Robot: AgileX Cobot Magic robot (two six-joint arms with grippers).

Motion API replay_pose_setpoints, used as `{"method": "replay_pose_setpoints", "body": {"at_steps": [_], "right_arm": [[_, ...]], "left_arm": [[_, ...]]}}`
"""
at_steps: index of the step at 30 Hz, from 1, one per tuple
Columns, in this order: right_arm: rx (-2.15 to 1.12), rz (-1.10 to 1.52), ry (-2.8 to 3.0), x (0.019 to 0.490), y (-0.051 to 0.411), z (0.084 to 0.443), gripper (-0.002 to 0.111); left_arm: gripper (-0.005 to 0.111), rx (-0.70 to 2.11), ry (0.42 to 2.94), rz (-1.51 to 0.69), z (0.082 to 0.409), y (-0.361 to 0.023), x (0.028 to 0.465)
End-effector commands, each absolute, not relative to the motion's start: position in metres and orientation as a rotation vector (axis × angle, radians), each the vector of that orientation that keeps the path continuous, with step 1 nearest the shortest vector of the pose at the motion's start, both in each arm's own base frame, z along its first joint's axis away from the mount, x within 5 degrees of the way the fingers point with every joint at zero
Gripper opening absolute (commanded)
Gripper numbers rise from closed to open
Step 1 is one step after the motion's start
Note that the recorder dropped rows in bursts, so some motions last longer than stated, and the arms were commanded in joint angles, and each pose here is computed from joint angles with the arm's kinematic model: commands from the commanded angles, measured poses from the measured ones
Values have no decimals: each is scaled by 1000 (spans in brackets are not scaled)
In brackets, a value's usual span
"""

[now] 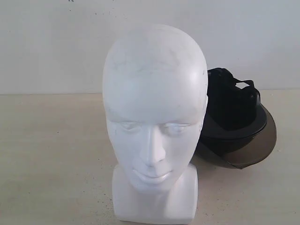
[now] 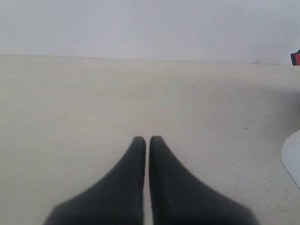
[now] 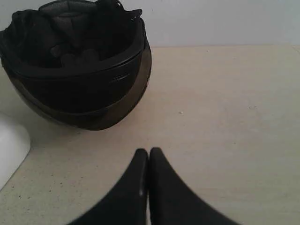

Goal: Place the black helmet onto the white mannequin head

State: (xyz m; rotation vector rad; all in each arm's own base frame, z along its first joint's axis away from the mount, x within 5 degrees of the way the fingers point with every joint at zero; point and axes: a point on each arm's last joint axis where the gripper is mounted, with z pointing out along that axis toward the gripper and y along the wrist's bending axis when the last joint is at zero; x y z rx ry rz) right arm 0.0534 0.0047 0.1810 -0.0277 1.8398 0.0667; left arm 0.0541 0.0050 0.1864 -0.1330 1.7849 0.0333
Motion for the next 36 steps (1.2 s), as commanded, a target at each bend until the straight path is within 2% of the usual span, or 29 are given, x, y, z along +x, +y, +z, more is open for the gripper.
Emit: {"method": "replay_pose_setpoints", "body": {"at_steps": [1, 7, 12, 16, 21, 23, 29, 36], "right_arm": [[-37, 50, 1828, 53, 4, 182, 0], [-26, 36, 1679, 56, 3, 195, 0], [-1, 17, 1387, 55, 0, 222, 0], [20, -6, 1087, 46, -2, 249, 0], [-88, -69, 1312, 43, 1, 315, 0], [-153, -105, 1492, 56, 3, 326, 0], [-156, -122, 1503, 87, 2, 336, 0], [24, 59, 1396, 89, 2, 346, 0]], "left_arm": [[4, -132, 1785, 21, 186, 4, 54], [4, -132, 1785, 21, 186, 4, 54], [4, -132, 1785, 21, 186, 4, 54], [4, -132, 1785, 21, 186, 4, 54], [4, -132, 1785, 21, 186, 4, 54], [4, -132, 1785, 21, 186, 4, 54], [4, -132, 1785, 21, 186, 4, 54], [4, -132, 1785, 21, 186, 4, 54]]}}
